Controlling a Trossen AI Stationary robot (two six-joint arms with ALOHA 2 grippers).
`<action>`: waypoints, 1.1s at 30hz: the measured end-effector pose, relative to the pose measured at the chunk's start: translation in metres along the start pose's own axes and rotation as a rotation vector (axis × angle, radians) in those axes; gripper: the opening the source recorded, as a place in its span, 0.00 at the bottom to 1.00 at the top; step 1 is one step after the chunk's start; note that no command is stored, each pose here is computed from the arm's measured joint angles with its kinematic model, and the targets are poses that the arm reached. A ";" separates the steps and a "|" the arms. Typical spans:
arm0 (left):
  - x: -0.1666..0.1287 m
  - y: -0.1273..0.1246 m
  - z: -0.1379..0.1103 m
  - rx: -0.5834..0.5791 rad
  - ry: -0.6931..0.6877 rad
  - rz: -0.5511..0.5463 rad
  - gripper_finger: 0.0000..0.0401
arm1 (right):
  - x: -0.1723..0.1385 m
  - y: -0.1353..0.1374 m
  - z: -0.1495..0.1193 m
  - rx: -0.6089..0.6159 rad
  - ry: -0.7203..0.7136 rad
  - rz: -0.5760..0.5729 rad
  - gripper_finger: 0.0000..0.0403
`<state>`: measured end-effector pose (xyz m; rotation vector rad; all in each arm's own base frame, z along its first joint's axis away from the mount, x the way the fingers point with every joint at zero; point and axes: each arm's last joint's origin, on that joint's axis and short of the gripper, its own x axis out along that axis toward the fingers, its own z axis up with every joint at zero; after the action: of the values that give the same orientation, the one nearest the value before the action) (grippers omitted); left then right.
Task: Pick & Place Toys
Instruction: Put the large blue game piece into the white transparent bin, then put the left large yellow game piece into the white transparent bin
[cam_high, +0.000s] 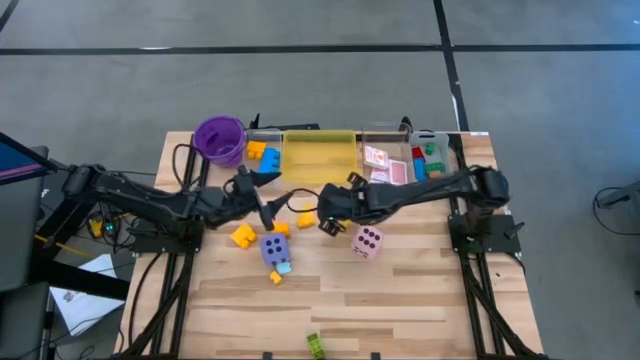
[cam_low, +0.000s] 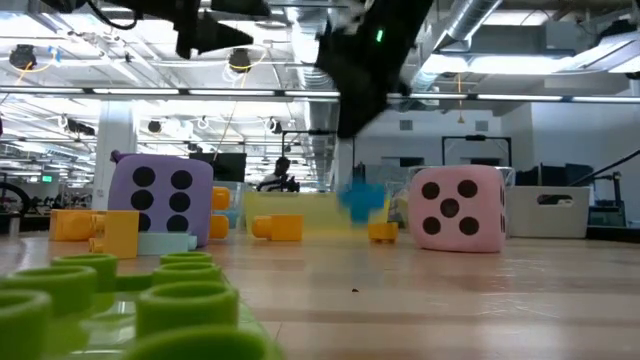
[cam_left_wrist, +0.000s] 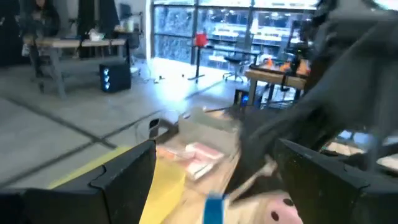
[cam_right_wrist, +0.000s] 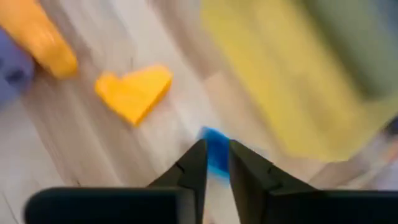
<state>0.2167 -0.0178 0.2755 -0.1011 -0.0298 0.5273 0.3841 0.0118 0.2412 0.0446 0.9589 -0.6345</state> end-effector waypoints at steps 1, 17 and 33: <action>-0.003 0.002 0.002 -0.022 -0.003 0.012 0.79 | -0.010 -0.001 0.002 -0.006 -0.033 -0.010 0.10; -0.020 0.013 -0.011 -0.039 0.230 -0.101 0.80 | -0.083 0.001 -0.018 -0.101 -0.207 -0.238 0.04; -0.011 0.019 -0.018 0.136 0.841 0.098 0.80 | -0.101 -0.016 -0.056 0.052 -0.155 -0.478 0.36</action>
<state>0.1989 -0.0087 0.2553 -0.1855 0.8336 0.5496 0.2927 0.0649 0.2900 -0.1911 0.8052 -1.0872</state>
